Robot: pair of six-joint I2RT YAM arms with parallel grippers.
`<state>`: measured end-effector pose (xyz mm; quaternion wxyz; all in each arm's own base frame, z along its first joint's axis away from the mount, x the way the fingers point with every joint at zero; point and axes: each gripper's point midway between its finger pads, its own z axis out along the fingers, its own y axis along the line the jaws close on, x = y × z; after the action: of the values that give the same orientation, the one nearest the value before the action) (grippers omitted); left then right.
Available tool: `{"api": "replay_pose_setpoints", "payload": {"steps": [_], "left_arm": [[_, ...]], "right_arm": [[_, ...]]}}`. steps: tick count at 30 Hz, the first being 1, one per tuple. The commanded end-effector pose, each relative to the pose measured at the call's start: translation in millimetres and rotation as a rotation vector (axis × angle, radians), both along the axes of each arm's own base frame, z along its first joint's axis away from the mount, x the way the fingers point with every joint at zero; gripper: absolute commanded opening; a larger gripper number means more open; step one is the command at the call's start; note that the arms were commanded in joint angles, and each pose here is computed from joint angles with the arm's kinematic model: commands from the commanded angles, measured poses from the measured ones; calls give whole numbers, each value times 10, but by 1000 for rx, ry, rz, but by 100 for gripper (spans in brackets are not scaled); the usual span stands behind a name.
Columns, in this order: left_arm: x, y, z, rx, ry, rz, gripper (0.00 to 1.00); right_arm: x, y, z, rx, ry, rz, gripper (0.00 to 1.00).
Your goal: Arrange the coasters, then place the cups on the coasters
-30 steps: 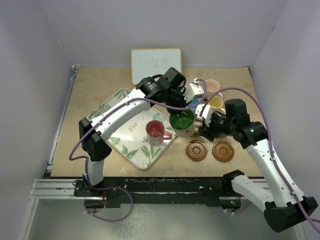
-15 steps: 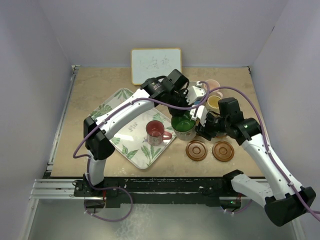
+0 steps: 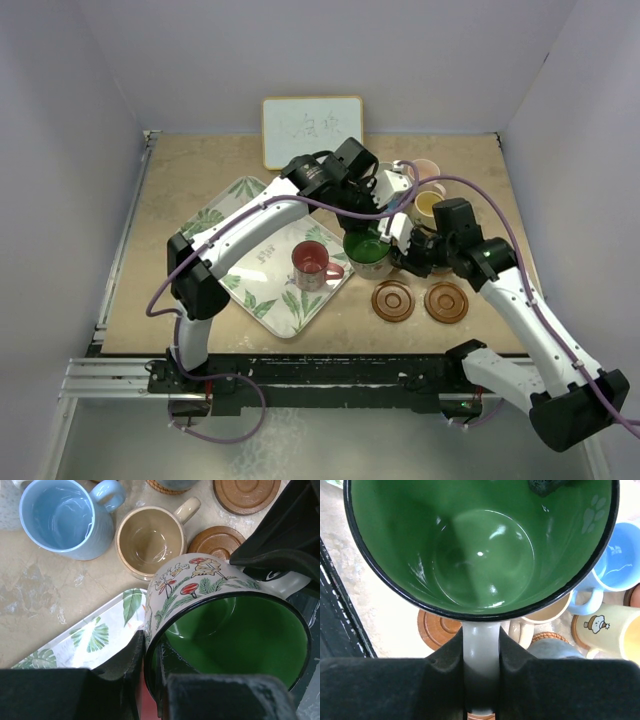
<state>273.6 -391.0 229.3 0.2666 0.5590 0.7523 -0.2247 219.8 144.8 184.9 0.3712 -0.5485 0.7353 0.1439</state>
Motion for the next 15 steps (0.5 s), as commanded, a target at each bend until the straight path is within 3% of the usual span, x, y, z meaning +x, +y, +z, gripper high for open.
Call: {"api": "replay_pose_setpoints", "payload": {"steps": [1,5,11,15], "left_arm": [[-48,-189,523,-164,-50,-40,3],[-51,-168,535,-163,-65,-48,5],[-24,-108,712,-186,-130,-64,29],[21,-9,890,-204,-189,-59,39]], "right_arm": [[63,31,28,10,-39,4,0],[-29,63,2,36,-23,27,0],[-88,-35,20,53,-83,-11,0],[-135,-129,42,80,-107,-39,0]]}}
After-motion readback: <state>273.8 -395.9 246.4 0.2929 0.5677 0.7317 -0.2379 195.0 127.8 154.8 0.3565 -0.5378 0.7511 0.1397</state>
